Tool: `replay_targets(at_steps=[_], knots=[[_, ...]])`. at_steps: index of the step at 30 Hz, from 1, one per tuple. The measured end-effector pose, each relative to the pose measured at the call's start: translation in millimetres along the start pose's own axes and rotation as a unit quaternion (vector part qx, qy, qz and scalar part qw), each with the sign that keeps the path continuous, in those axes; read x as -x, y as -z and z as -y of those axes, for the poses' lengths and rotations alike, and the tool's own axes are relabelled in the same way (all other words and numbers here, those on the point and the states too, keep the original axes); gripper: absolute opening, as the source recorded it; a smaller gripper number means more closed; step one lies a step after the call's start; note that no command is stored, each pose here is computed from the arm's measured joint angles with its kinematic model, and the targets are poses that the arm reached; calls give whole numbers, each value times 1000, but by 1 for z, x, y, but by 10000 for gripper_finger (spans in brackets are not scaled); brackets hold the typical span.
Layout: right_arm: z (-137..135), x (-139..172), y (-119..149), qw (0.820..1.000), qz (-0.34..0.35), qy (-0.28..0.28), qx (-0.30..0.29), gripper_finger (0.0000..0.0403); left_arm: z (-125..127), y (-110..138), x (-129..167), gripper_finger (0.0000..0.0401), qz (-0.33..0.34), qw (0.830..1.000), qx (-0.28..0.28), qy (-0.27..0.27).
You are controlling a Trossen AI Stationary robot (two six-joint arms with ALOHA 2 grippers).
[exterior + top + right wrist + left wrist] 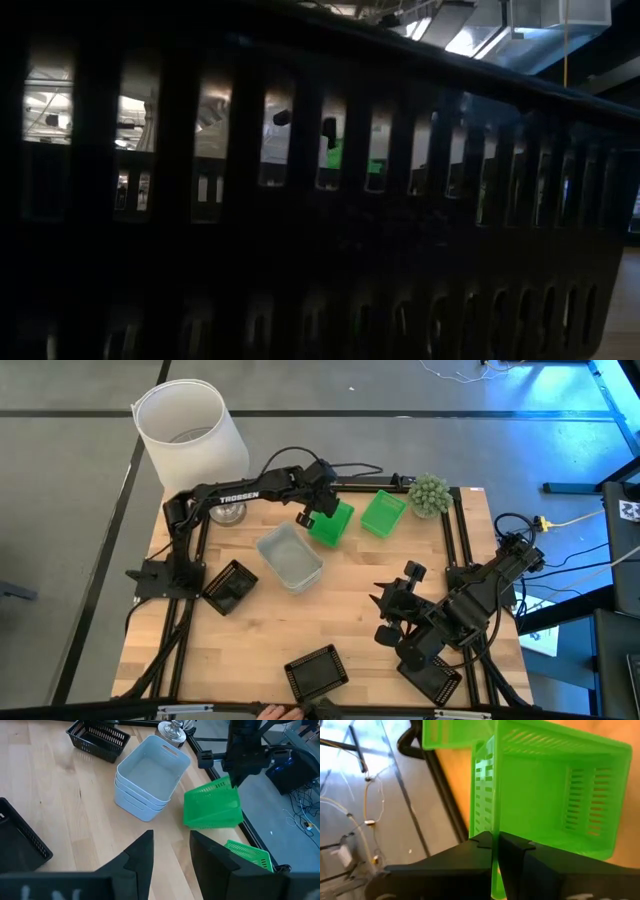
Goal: Stack baskets by color
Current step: Stack the bottom green bin into the top left green bin
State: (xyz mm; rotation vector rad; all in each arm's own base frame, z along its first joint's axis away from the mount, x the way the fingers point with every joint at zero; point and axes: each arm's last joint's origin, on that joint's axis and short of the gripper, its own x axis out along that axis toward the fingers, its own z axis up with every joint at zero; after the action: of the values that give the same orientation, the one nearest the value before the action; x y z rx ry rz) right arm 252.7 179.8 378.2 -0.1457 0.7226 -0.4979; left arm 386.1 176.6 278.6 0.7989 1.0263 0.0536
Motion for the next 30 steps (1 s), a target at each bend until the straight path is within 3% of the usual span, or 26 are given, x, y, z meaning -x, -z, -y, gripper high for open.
replay_targets(at_steps=[11, 20, 30], knots=[[0, 0, 0, 1000, 0, 0, 5, 127, 24, -31, 6, 0, 31, 999, -2, 35], [0, 0, 0, 1000, 1, 0, 4, 127, 52, -54, 15, 0, 61, 992, 7, 109], [-1, 0, -1, 1000, 3, -2, 0, 127, 55, -78, 21, 29, 95, 995, 10, 40]])
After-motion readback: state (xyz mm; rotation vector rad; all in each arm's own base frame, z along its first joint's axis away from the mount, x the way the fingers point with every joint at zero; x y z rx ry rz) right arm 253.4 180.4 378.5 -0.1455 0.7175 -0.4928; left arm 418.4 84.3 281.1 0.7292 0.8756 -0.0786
